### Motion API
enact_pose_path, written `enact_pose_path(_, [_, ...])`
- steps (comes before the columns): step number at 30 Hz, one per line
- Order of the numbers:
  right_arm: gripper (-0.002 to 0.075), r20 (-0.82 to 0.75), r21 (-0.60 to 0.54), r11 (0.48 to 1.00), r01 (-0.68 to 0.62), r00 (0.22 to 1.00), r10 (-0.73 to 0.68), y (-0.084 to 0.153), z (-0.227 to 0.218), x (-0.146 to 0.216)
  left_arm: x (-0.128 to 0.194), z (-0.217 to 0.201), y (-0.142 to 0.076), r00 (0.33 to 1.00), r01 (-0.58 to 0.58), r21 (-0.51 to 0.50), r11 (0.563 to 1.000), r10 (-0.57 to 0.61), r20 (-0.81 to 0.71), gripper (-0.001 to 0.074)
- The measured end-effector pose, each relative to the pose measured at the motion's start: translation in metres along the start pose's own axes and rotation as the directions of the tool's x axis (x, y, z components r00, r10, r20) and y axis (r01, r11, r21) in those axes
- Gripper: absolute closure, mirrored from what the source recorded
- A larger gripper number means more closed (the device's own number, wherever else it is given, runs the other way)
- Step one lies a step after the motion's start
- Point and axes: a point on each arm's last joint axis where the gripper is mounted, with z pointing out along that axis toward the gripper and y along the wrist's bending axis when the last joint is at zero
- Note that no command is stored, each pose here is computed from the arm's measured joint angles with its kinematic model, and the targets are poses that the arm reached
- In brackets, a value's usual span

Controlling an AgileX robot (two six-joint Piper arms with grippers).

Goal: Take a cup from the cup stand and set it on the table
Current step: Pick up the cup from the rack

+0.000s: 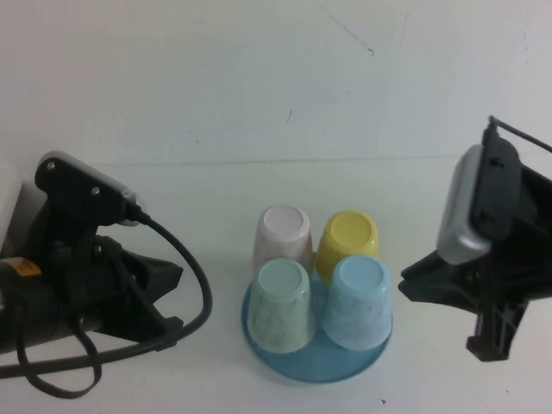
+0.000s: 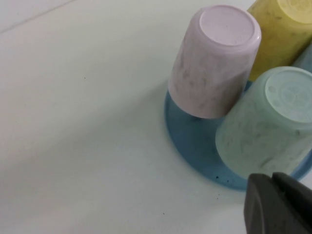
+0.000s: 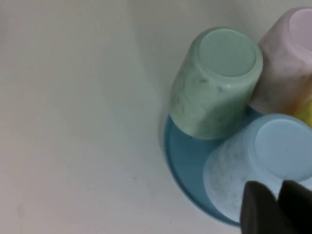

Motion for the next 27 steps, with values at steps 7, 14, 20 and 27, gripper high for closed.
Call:
enact_pose_path(7, [0.0244, -0.062, -0.051, 0.992, -0.112, 0.992, 0.108, -0.023, 0.024, -0.019, 0.001, 0.000, 0.001, 1.000, 0.004, -0.009, 1.000, -0.004, -0.012, 0.0738])
enact_pose_path(14, [0.0078, -0.135, -0.111, 0.982, -0.155, 0.981, 0.140, -0.043, 0.054, -0.022, 0.003, 0.000, 0.000, 1.000, 0.006, 0.001, 1.000, -0.006, -0.028, 0.0738])
enact_pose_path(20, [0.0104, -0.182, -0.133, 0.976, -0.171, 0.972, 0.146, -0.052, 0.074, -0.017, 0.003, 0.001, 0.000, 1.000, 0.007, 0.000, 1.000, -0.007, -0.030, 0.0738])
enact_pose_path(27, [0.0136, -0.197, -0.143, 0.975, -0.169, 0.970, 0.139, -0.055, 0.081, -0.014, 0.002, 0.001, 0.000, 0.999, 0.011, 0.000, 1.000, -0.011, -0.031, 0.0738])
